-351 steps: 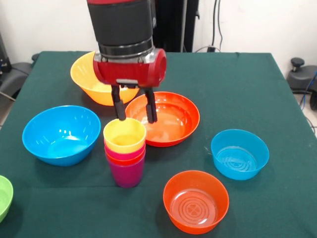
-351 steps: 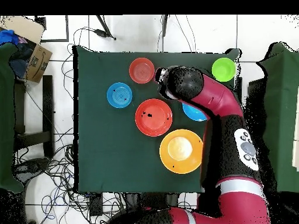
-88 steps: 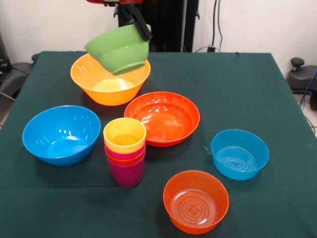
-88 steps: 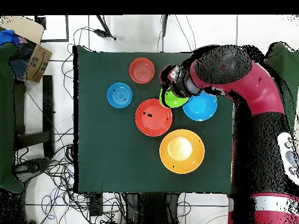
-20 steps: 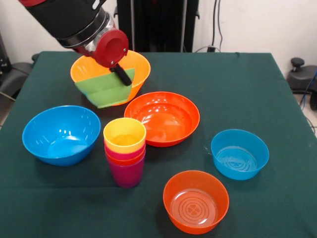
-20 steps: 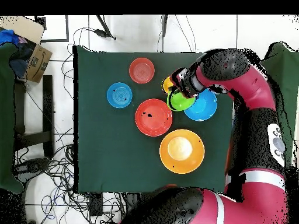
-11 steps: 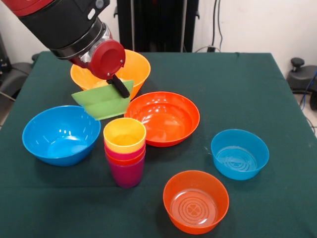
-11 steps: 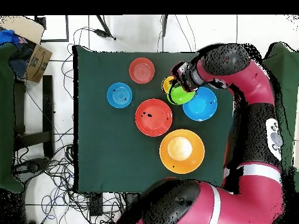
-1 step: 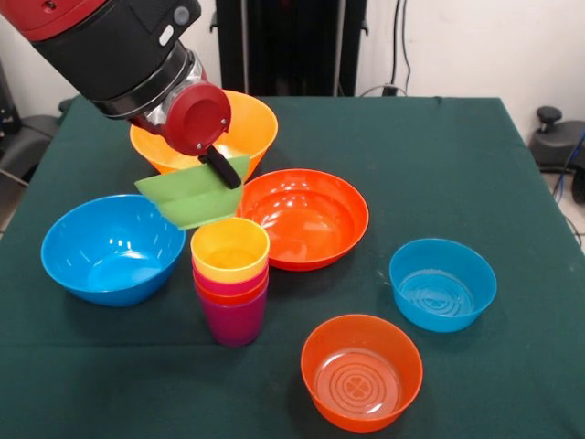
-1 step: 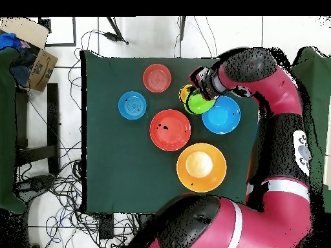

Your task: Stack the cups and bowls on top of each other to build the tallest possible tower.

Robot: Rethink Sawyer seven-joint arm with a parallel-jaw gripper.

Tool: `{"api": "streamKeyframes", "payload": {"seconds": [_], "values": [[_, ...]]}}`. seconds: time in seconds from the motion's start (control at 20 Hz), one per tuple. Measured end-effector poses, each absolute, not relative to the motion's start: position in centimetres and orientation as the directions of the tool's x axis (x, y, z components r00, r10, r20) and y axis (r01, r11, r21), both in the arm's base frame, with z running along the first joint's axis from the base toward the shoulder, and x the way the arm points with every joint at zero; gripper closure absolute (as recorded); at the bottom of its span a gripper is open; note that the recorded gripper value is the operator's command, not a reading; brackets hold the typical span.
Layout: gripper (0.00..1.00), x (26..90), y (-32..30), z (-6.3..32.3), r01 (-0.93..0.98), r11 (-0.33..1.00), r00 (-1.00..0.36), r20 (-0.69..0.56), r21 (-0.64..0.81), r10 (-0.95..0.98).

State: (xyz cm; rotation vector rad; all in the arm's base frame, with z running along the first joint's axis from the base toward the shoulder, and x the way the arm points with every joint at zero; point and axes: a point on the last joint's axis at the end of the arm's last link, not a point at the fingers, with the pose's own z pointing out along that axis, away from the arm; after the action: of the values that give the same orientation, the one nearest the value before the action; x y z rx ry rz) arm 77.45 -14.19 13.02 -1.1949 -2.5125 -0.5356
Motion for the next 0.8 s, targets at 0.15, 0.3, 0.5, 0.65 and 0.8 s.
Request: {"api": "streamKeyframes", "payload": {"seconds": [0.15,0.3,0.5,0.65,0.8], "values": [[1.00,77.44,-14.27,12.57,0.789,0.583,-0.603,0.425,0.194,0.675],[1.00,77.58,-14.32,12.33,0.789,0.583,-0.604,0.424,0.194,0.675],[1.00,77.75,-14.37,12.26,0.788,0.584,-0.605,0.421,0.196,0.676],[1.00,77.83,-14.32,12.25,0.789,0.581,-0.604,0.422,0.199,0.676],[1.00,77.87,-14.18,12.27,0.790,0.580,-0.604,0.423,0.200,0.676]]}}
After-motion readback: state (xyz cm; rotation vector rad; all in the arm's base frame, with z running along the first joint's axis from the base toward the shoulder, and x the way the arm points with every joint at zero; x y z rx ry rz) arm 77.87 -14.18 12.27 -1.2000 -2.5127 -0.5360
